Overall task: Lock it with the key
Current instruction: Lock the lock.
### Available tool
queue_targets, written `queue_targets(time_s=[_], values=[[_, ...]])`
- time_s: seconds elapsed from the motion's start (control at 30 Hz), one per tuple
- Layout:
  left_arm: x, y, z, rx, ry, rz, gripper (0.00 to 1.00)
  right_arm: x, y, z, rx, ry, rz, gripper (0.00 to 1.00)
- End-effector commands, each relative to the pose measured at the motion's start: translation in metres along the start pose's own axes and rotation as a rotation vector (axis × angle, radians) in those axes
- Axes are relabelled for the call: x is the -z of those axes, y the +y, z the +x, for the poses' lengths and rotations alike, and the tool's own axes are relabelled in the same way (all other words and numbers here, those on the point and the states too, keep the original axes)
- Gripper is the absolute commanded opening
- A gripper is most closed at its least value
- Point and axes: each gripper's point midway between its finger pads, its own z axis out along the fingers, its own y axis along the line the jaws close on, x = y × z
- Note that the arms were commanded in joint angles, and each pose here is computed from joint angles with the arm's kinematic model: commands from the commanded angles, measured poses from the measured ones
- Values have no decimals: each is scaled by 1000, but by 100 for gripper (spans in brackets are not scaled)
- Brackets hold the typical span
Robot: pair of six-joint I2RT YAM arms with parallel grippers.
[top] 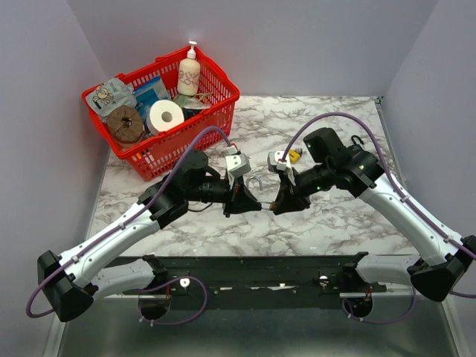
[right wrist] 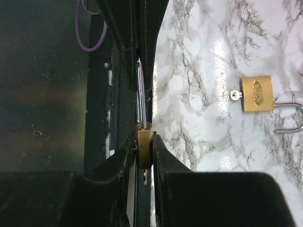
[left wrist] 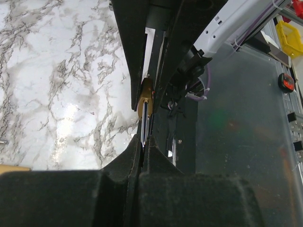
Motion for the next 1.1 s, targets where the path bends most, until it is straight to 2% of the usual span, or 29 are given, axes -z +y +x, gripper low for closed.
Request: queue_targets(time_s=[0.0, 0.33, 0.57, 0.7, 0.77, 0.8, 0.87, 0.9, 0.97, 1.0, 1.07], values=[[-20, -1, -18, -78, -96, 22, 0, -6, 19, -63, 129, -197, -119, 1], [-24, -2, -6, -164, -98, 41, 0, -5, 31, -68, 102, -218, -202, 1], [-28, -2, -8, -104, -96, 36, 0, -8, 18, -71, 94, -216, -145, 1], [-18, 5, -11, -102, -35, -6, 1, -9, 6, -58, 50, -182, -71, 1], [-6, 11, -16, -86, -40, -17, 16, -3, -8, -55, 9, -192, -15, 1], [1, 12, -19, -74, -39, -15, 32, 1, -14, -54, -62, -204, 6, 1], [25, 25, -29, -36, -74, -64, 46, 19, -42, -55, -138, -268, 88, 1], [34, 32, -31, -6, -86, -92, 56, 25, -49, -56, -206, -293, 111, 1], [50, 39, -40, 11, -123, -147, 66, 40, -73, -55, -235, -334, 209, 1], [59, 48, -46, 21, -138, -202, 74, 44, -76, -55, -243, -345, 245, 1], [67, 57, -59, 36, -175, -285, 79, 46, -90, -52, -249, -368, 329, 1]])
